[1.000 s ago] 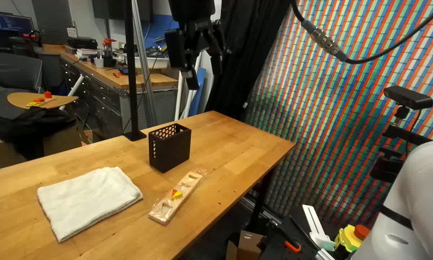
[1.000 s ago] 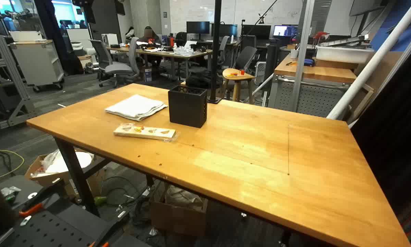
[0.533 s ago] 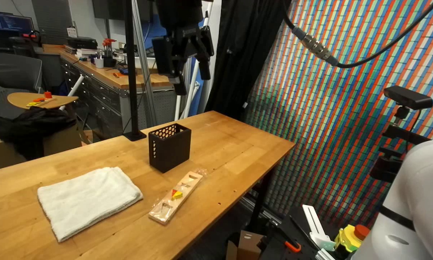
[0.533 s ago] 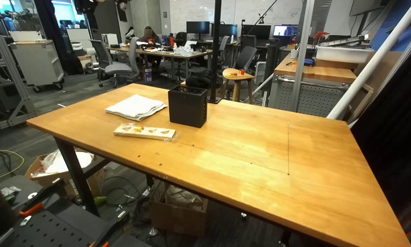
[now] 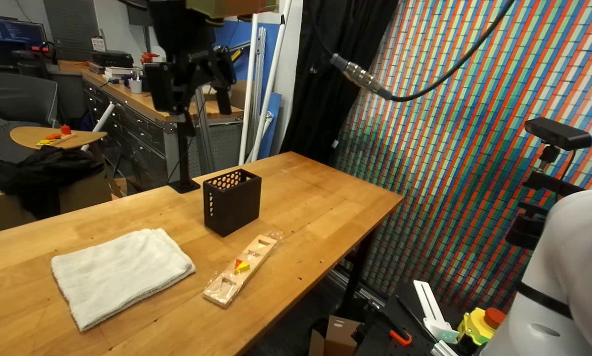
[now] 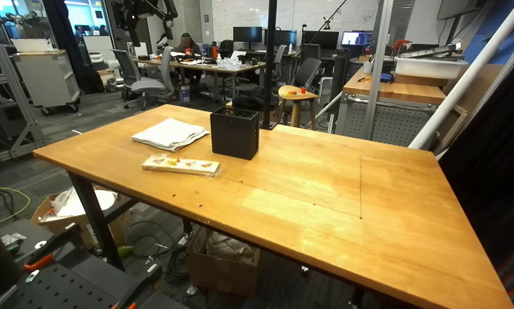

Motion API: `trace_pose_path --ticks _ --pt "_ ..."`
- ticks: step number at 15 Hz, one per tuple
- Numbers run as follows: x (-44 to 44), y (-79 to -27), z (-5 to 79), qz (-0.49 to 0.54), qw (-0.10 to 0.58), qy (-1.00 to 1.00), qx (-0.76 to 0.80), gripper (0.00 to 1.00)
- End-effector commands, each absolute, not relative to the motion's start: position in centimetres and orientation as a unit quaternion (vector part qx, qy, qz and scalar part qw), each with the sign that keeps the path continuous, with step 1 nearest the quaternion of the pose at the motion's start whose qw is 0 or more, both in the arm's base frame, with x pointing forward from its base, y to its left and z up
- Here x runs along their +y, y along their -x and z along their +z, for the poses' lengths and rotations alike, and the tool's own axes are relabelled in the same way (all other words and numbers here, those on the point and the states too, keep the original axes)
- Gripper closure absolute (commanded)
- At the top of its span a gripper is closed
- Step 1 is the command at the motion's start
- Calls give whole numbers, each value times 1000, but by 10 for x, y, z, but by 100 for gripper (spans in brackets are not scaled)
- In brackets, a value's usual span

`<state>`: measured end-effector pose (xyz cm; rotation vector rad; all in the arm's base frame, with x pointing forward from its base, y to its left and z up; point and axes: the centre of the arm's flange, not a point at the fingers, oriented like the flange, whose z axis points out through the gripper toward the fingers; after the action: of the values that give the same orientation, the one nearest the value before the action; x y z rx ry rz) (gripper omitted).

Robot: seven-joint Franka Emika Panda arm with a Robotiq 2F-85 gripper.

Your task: Pick the cloth and shove it in the black box

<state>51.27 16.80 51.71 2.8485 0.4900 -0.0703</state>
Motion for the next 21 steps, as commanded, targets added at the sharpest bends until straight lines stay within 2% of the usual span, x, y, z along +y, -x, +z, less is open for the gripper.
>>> trace_pose_path --ticks 1,13,21 --pt "197 -567 511 -2 122 -974 192 0" --pt "272 -624 417 -15 97 -966 241 0" --pt "276 -660 343 -25 89 -967 238 0"
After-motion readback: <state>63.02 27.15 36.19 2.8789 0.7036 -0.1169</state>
